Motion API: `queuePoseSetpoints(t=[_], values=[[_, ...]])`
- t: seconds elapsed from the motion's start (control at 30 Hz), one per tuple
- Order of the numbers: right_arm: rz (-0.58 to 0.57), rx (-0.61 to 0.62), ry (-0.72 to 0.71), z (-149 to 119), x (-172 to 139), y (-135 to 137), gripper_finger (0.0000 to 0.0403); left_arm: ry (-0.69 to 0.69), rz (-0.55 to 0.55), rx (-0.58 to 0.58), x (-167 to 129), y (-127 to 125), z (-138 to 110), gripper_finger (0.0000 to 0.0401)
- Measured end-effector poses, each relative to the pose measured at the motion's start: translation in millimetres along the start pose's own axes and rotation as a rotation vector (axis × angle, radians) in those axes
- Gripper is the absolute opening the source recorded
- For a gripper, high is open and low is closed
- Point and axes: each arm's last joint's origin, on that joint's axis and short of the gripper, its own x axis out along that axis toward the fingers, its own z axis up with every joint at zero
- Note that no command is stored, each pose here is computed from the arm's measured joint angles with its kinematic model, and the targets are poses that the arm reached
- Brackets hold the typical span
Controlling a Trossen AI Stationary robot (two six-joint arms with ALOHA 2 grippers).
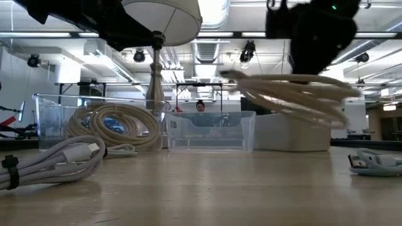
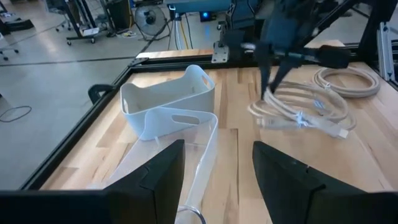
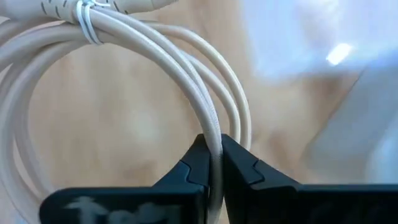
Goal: Pick & Place USB Port
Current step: Put the brown HDMI cable into the white bin
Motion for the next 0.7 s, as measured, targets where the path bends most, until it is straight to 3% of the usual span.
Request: queuePoseSetpoints(t=[0.1,0.2,0.33,0.4,0.7], values=[[-0.146,-0.132,-0.137,16,-10,-1,0.0015,0.000,0.000,-0.003,0,0,0,0.0193],[-0.391,-0.195,-0.289,30,-21,-5,0.0017,-0.001,0.000,-0.030,0,0,0,0.0193],[-0.699,-0.130,-0.455,49,-35,-16,0.0021,-0.001,0.000,-0.046,0,0,0,0.0193],[-0.788,-0.052,-0.510,57,-37,-24,0.0021,-0.001,0.000,-0.046,0,0,0,0.0193],[-0.702,0.127,-0.453,74,4,-65,0.0021,-0.001,0.000,-0.046,0,0,0,0.0193]])
